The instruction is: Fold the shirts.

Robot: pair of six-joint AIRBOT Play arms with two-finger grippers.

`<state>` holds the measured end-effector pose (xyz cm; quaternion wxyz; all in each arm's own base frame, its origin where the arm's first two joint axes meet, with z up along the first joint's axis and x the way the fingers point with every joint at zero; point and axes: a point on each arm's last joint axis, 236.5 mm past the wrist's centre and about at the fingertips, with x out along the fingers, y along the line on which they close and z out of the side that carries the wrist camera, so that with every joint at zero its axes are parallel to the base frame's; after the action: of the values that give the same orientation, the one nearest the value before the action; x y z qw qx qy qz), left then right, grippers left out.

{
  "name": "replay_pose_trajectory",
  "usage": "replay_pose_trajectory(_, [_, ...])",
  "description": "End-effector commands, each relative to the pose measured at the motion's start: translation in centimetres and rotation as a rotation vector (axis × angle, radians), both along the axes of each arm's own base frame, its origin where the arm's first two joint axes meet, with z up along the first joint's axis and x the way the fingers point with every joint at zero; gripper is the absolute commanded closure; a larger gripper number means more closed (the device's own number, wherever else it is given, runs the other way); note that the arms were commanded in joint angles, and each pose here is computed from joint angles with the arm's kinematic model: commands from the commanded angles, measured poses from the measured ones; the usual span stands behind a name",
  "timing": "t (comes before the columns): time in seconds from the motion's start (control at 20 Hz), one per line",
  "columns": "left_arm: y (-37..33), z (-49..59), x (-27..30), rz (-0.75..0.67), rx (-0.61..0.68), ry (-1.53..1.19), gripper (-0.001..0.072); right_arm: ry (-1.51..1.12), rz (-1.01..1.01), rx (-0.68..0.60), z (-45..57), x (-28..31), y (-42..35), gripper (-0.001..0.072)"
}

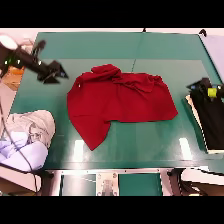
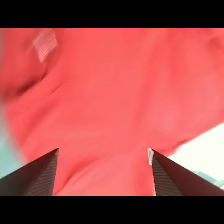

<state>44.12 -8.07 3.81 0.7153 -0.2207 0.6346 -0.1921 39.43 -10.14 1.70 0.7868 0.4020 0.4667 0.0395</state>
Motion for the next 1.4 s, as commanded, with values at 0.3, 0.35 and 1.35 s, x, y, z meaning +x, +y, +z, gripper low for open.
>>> replay_pose_trajectory(0.3, [0.2, -13.0, -15.3, 0.093, 0.041, 0.282, 0.0074, 0.185, -0.177, 0.132, -8.3, -9.0, 0.5, 0.0289])
replay_pose_trajectory(0.35, [0.3, -13.7, -15.2, 0.111, 0.047, 0.272, 0.0074, 0.186, -0.174, 0.133, -8.4, -9.1, 0.6, 0.0289])
replay_pose_trajectory(1.35, [-5.4, -8.1, -6.2, 0.125, -0.33, 0.013, 0.0676, 0.203, -0.085, 0.174, -12.2, -4.6, 5.9, 0.066])
